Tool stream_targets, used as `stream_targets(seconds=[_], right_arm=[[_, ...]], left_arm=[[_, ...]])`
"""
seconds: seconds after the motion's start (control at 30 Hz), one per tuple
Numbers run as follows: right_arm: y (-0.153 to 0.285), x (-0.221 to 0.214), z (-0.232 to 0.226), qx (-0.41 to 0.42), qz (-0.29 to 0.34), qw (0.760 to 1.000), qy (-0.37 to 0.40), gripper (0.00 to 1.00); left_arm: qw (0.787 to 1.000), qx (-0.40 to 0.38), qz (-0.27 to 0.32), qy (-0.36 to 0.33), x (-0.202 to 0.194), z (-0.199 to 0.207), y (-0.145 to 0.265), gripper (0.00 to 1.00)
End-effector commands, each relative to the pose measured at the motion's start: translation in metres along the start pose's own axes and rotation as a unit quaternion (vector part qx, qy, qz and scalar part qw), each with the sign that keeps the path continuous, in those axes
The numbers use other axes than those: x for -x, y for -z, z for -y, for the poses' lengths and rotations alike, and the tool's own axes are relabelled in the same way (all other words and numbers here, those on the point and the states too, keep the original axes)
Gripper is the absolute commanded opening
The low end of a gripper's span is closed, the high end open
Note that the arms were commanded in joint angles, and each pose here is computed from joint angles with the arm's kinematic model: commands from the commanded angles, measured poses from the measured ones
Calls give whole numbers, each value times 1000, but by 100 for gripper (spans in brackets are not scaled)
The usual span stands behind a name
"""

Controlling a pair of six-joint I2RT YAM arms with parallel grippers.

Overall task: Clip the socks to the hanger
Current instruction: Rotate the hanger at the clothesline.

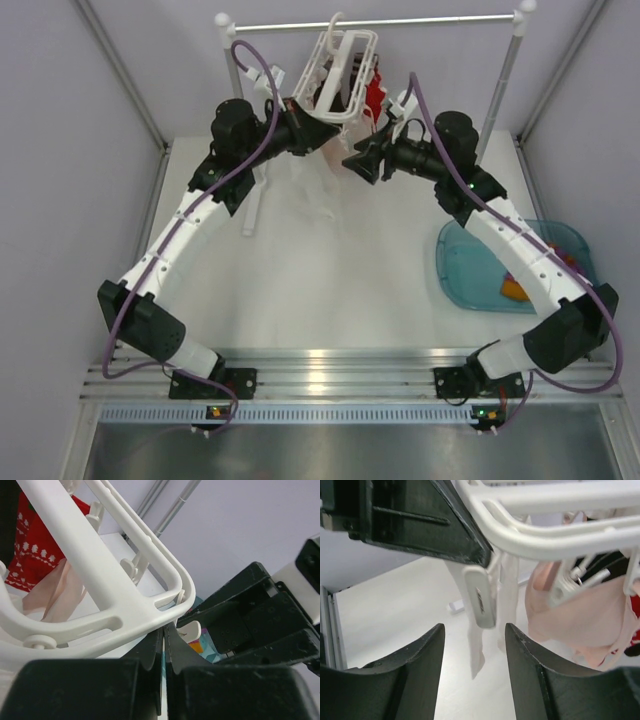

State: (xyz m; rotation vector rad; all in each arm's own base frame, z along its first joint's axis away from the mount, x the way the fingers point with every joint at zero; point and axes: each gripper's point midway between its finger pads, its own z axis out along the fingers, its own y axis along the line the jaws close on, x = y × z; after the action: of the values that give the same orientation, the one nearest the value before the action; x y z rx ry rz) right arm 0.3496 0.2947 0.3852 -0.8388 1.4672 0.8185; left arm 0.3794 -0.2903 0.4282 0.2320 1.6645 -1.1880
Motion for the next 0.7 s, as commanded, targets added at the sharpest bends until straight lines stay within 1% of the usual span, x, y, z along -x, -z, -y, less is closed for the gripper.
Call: stream_targets(seconds=[0.0, 0.1, 0.37, 0.47, 0.63, 0.67], right_arm=[[22, 21, 5, 19, 45, 999, -1, 50], [24, 22, 3, 38, 51, 998, -13, 49], [15, 36, 2, 53, 73, 996, -10, 50], [10, 42, -1, 58, 77, 995, 4, 51], [-1, 38, -1, 51, 63, 996, 34, 51], [-2, 37, 2, 43, 62, 996, 53, 51]], left_arm=[[999, -40, 22, 2, 13, 16, 0, 0], [999, -45, 20, 8, 12, 16, 0, 0], [999, -43, 14, 24, 8, 12, -4, 0], [999, -43, 11, 29, 6, 11, -5, 0], [998, -47, 7, 33, 3, 11, -5, 0], [998, -47, 6, 33, 3, 11, -5, 0]])
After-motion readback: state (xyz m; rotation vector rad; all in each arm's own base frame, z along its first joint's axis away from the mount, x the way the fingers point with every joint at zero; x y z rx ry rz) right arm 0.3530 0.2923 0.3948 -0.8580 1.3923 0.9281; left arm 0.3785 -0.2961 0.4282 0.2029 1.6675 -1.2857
